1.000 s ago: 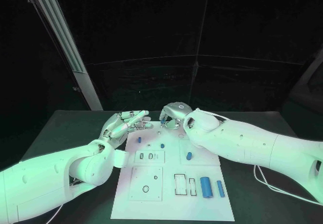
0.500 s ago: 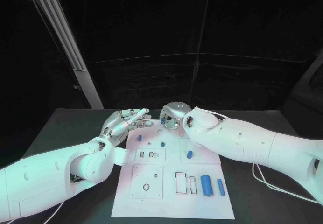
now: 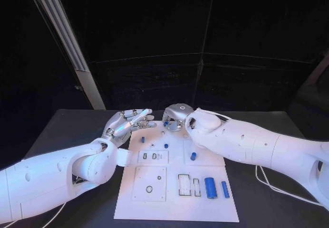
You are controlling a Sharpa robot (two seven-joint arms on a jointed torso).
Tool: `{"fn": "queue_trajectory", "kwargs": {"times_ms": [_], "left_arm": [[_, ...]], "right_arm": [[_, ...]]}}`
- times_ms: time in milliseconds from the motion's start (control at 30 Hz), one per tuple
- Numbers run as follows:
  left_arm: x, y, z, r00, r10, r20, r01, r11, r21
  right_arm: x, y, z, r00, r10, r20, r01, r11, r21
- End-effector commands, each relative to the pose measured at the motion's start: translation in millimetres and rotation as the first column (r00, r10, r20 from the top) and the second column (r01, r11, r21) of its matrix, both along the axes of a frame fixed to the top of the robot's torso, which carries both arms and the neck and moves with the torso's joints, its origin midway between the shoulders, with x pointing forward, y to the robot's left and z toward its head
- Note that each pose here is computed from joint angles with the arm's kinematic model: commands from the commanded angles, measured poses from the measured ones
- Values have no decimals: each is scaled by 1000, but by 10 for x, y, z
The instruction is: Assemble the parts on the task board
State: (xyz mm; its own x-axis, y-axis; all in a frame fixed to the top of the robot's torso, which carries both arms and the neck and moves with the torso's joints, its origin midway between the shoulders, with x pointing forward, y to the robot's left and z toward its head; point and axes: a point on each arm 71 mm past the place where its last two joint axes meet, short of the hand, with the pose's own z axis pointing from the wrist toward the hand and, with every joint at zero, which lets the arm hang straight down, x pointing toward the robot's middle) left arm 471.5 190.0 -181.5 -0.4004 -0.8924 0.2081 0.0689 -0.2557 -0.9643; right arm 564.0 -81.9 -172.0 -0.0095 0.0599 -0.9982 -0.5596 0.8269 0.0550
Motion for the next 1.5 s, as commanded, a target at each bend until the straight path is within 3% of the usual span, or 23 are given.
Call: {"fn": "queue_trajectory", "kwargs": {"times_ms": [33, 667, 867, 967, 1067, 1233, 1333, 1500], "left_arm": [[-1, -17, 22, 1000, -18, 11, 18, 1000, -8], [-1, -18, 29, 1000, -25, 4, 25, 1000, -6], [1, -4, 29, 1000, -24, 3, 25, 1000, -6], [1, 7, 30, 1000, -24, 4, 24, 1000, -6], [3, 19, 29, 1000, -22, 4, 22, 1000, -6], [8, 44, 26, 1000, -18, 4, 18, 1000, -4], [10, 55, 23, 1000, -18, 3, 18, 1000, -4], [-2, 58, -5, 1000, -27, -4, 27, 1000, -2]], "right_arm": [[14, -4, 5, 1000, -13, 3, 13, 1000, -17], [5, -29, 41, 1000, 4, 29, -5, 999, 35], [-45, -240, 115, 997, -26, 74, 17, 992, 125], [-85, -433, 142, 996, -56, 70, 43, 984, 173], [-135, -645, 152, 995, -96, 29, 87, 972, 218], [-217, -996, 126, 981, -167, -95, 187, 947, 263], [-253, -1205, 91, 961, -212, -177, 253, 933, 255], [-271, -1392, 43, 940, -248, -236, 296, 934, 197]]}}
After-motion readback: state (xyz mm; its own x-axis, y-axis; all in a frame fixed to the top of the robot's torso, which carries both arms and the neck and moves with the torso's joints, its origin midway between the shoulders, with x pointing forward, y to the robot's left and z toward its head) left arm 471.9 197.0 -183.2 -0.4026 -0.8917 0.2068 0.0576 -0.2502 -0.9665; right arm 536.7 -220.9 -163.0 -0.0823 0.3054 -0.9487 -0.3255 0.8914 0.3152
